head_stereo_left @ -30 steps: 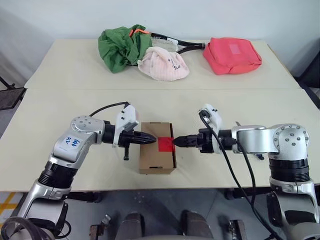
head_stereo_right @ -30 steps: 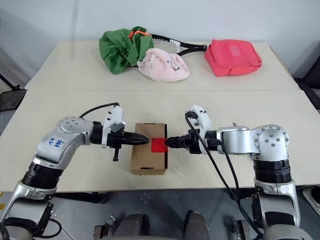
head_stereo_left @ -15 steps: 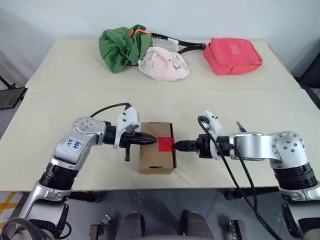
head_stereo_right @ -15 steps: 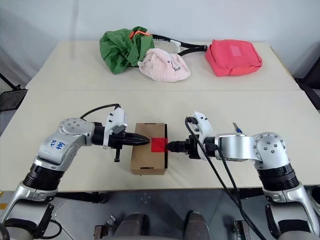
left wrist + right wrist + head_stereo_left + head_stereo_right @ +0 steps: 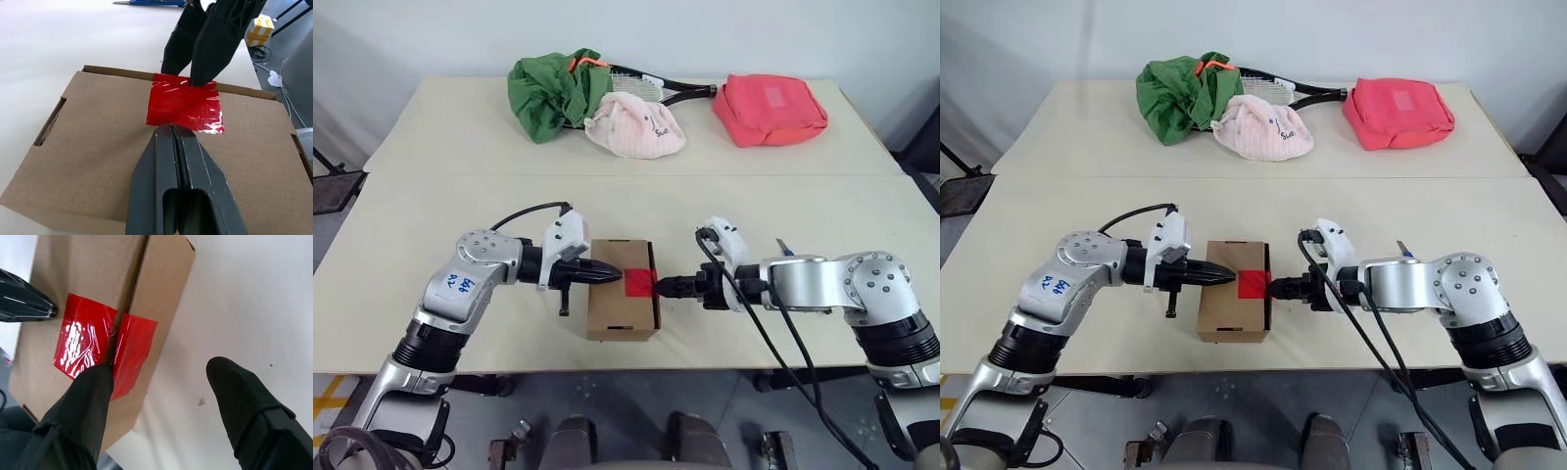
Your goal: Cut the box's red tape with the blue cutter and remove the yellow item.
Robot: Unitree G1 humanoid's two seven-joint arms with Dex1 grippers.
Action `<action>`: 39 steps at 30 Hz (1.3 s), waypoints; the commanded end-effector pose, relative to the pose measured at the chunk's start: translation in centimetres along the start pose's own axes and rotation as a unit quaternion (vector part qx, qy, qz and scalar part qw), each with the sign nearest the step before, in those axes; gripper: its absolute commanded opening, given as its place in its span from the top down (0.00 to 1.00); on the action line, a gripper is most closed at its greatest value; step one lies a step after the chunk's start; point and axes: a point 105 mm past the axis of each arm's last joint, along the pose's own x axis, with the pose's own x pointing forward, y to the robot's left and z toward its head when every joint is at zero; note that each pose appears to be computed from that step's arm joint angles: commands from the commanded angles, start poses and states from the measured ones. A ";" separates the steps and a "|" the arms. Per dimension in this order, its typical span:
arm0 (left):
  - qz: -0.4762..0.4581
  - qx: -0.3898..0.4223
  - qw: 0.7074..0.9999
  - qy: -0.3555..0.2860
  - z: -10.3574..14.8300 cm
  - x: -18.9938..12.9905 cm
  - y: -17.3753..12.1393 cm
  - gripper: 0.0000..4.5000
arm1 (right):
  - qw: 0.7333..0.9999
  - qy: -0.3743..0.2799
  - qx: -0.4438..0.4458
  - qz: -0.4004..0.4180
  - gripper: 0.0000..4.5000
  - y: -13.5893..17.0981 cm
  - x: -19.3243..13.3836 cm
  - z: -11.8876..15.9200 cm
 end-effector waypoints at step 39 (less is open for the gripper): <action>-0.019 0.010 1.000 0.005 -0.9 0.6 -0.2 1.00 | 0.991 0.018 0.114 0.067 0.27 -5.2 -2.9 0.8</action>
